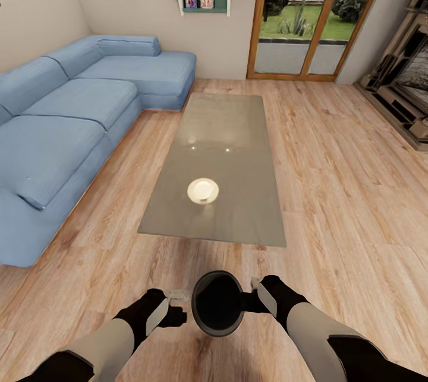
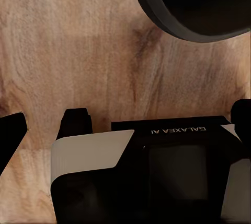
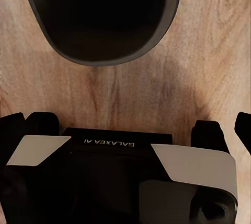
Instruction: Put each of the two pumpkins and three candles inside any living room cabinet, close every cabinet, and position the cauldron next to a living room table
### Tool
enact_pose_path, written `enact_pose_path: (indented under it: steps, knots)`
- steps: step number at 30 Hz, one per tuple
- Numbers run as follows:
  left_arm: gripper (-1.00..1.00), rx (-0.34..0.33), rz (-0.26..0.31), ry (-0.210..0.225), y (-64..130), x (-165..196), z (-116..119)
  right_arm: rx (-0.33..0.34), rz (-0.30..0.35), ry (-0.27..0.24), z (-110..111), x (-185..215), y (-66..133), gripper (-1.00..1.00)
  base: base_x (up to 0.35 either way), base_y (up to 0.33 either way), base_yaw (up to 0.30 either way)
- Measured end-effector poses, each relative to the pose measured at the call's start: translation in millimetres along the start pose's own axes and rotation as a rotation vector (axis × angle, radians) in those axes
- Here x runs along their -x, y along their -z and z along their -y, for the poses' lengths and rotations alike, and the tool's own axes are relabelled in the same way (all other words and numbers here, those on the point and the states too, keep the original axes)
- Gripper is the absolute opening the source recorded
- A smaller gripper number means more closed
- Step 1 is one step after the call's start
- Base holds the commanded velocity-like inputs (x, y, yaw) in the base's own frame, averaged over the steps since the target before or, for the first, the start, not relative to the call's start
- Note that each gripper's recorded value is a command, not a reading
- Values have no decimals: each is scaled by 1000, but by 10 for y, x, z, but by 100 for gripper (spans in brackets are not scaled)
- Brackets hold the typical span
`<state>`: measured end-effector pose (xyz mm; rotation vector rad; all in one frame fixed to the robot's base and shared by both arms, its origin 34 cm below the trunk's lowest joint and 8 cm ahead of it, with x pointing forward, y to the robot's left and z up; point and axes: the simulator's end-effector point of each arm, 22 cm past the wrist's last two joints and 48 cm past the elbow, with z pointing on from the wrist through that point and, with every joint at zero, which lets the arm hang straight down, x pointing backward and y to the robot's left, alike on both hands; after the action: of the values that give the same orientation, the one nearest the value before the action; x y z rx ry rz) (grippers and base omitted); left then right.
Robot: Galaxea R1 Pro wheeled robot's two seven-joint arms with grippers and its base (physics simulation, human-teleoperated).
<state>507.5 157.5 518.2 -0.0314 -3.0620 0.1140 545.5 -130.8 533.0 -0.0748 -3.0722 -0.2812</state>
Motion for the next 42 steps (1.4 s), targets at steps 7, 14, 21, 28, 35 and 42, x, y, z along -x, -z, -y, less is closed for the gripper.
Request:
enact_pose_path:
  steps: [7,14,21,28,35,42]
  knots:
    - [100,57,-27,120,39,-225,-673,-5,-52,-1,13,-271,46,100,0,0,0]
    - [100,62,18,174,157,-178,-820,-18,-69,-1,85,-375,145,100,0,0,0]
    - [100,82,45,187,297,-136,-989,-59,-70,-17,406,-441,260,100,0,0,0]
    - [100,112,94,213,369,-178,-1131,-81,-79,-28,582,-586,344,100,0,0,0]
    - [100,140,108,251,422,-342,-1253,-142,-123,3,949,-1092,340,100,0,0,0]
    - [100,132,158,307,534,-286,-1257,-179,-113,23,1221,-1543,326,100,0,0,0]
